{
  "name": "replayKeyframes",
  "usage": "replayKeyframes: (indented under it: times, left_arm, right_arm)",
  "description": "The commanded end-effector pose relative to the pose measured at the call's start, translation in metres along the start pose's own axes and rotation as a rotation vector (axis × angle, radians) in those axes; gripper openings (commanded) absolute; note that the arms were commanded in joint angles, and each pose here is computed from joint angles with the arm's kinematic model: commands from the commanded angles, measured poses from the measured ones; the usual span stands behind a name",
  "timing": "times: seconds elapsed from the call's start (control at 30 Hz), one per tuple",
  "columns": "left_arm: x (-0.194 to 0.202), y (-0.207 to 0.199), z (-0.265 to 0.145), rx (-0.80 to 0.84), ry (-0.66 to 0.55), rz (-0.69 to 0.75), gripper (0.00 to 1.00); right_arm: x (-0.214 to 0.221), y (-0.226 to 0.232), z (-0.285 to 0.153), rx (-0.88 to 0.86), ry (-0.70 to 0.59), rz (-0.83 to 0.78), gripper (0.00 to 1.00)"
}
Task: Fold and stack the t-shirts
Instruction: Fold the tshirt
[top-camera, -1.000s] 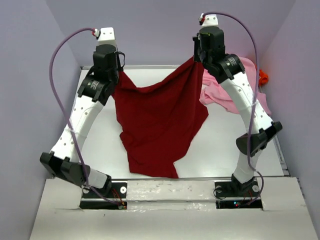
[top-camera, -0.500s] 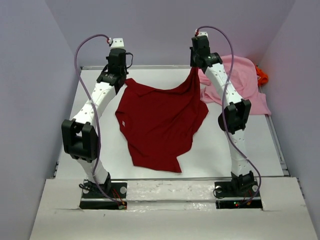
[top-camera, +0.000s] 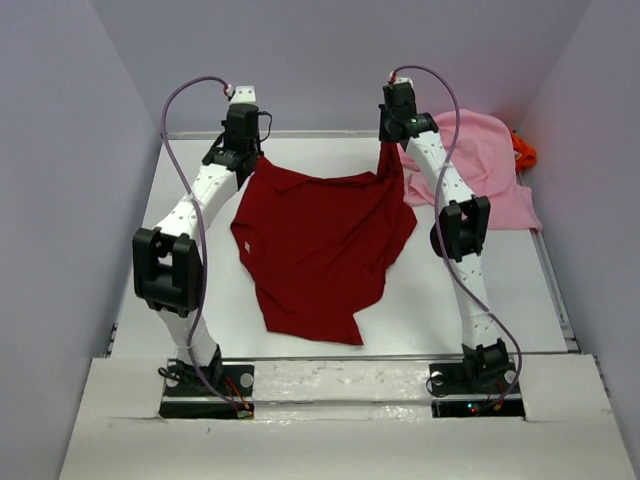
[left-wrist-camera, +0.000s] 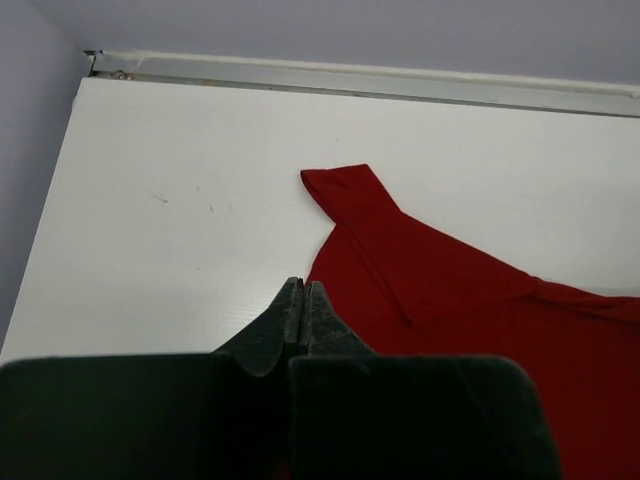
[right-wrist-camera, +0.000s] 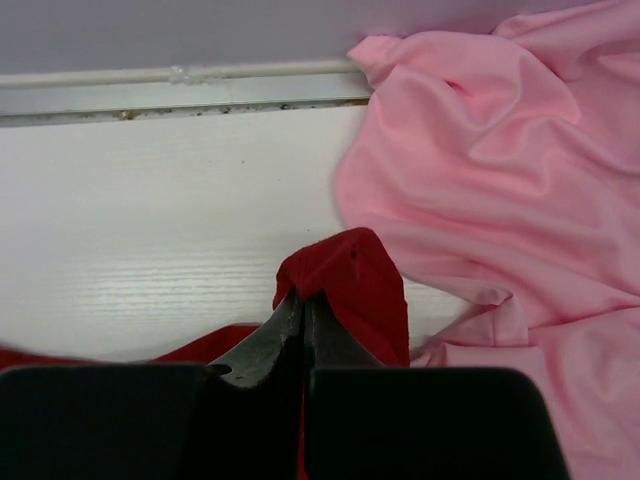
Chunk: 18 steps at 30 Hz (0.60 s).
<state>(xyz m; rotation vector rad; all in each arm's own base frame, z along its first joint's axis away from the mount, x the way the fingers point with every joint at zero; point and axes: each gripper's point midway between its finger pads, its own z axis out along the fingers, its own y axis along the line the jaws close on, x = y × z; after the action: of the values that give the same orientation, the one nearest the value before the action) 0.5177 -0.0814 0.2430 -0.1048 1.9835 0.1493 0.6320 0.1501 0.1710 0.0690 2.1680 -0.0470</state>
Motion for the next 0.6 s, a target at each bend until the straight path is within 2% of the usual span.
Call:
replayKeyframes:
  times: [0.0,0.07,0.1,0.17,0.33,0.43,0.47,0.5,0.53,0.57]
  left_arm:
    - [0.006,-0.013,0.023,0.03,0.007,-0.028,0.02]
    - [0.014,-0.015,0.039,0.029,0.049,-0.051,0.12]
    - [0.039,-0.024,0.053,0.053,0.116,-0.034,0.27]
    - [0.063,-0.033,0.065,0.072,0.188,-0.032,0.4]
    - [0.074,-0.035,0.063,0.086,0.206,-0.049,0.44]
    - [0.044,-0.034,0.038,0.118,0.126,-0.087,0.49]
    - [0.044,-0.034,0.03,0.13,0.125,-0.087,0.51]
    - [0.025,-0.037,0.012,0.149,0.083,-0.099,0.52]
    - [0.02,-0.039,0.002,0.162,0.067,-0.096,0.54]
    - [0.023,-0.04,-0.007,0.167,0.068,-0.084,0.56]
  right_arm:
    - [-0.04,0.012,-0.022,-0.059,-0.109,0.039,0.0]
    - [-0.039,0.012,-0.027,-0.066,-0.1,0.035,0.0]
    - [-0.04,0.011,-0.028,-0.064,-0.102,0.031,0.0]
    - [-0.037,0.01,-0.027,-0.061,-0.097,0.011,0.0]
    - [-0.03,-0.004,-0.005,-0.04,-0.085,0.048,0.0]
    - [-0.014,-0.007,0.019,-0.02,-0.067,0.06,0.0]
    - [-0.007,-0.012,0.031,-0.015,-0.057,0.073,0.18]
    - [-0.006,-0.016,0.036,-0.021,-0.054,0.077,0.53]
    - [-0.003,-0.014,0.038,-0.033,-0.049,0.077,0.64]
    - [-0.003,-0.013,0.039,-0.038,-0.051,0.073,0.68]
